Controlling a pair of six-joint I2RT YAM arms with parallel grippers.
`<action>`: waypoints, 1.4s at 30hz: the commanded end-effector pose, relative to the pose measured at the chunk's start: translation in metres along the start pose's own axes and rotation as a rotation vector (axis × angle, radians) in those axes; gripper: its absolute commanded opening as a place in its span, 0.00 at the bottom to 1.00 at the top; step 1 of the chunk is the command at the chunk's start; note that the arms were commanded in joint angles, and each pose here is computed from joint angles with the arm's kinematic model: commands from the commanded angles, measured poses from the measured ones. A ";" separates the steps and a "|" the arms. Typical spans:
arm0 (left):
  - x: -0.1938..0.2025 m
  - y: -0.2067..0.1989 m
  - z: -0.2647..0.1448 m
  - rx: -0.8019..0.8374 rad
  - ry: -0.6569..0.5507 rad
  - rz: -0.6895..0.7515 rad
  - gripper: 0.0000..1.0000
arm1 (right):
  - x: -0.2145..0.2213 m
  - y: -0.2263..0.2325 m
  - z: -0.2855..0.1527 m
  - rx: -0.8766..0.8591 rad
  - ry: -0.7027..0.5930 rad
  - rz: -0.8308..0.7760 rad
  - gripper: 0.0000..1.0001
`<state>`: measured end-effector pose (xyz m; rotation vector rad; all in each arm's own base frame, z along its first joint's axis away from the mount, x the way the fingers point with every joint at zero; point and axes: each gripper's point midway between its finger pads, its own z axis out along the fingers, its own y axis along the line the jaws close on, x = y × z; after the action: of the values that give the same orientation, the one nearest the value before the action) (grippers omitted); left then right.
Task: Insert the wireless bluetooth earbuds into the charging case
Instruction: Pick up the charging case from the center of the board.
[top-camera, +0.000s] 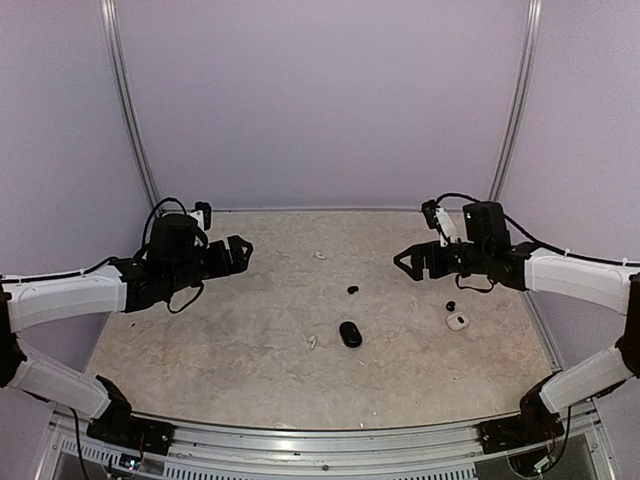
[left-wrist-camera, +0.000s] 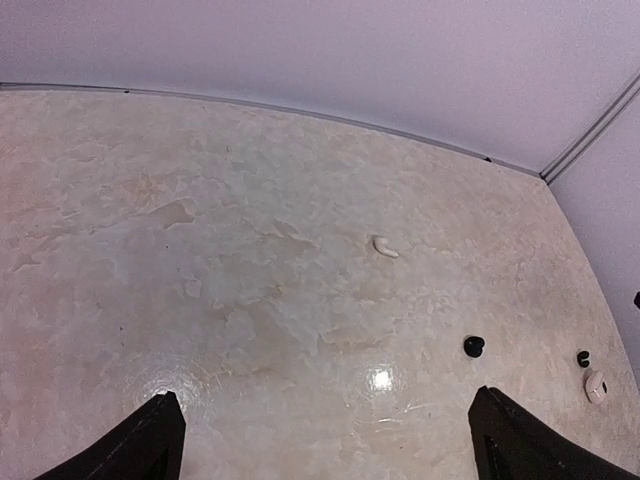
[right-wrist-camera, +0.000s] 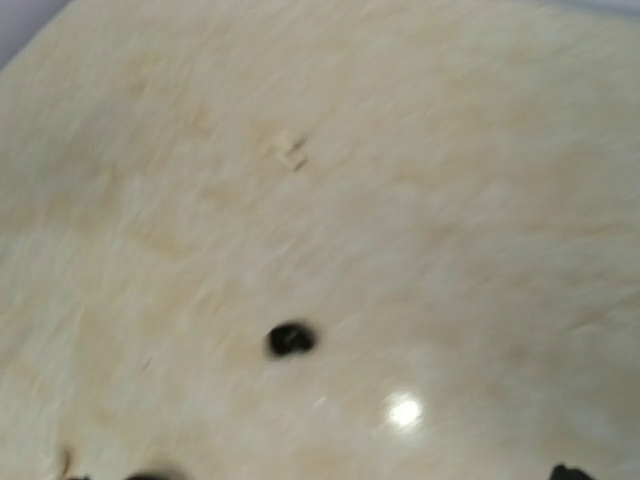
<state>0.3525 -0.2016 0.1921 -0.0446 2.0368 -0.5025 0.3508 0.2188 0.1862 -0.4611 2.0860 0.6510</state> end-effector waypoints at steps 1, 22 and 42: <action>-0.012 -0.014 -0.001 0.013 -0.051 -0.005 0.99 | 0.031 0.024 0.012 -0.032 0.131 -0.080 0.99; -0.012 -0.007 -0.018 0.001 -0.112 -0.060 0.99 | 0.151 0.122 0.068 -0.105 0.598 -0.219 0.81; -0.017 0.015 -0.029 -0.092 -0.162 -0.053 0.99 | 0.167 0.105 0.115 0.137 0.668 -0.240 0.62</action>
<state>0.3405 -0.1813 0.2103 -0.1650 1.9226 -0.4491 0.2732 0.3580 0.0274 -0.9587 2.5812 0.2744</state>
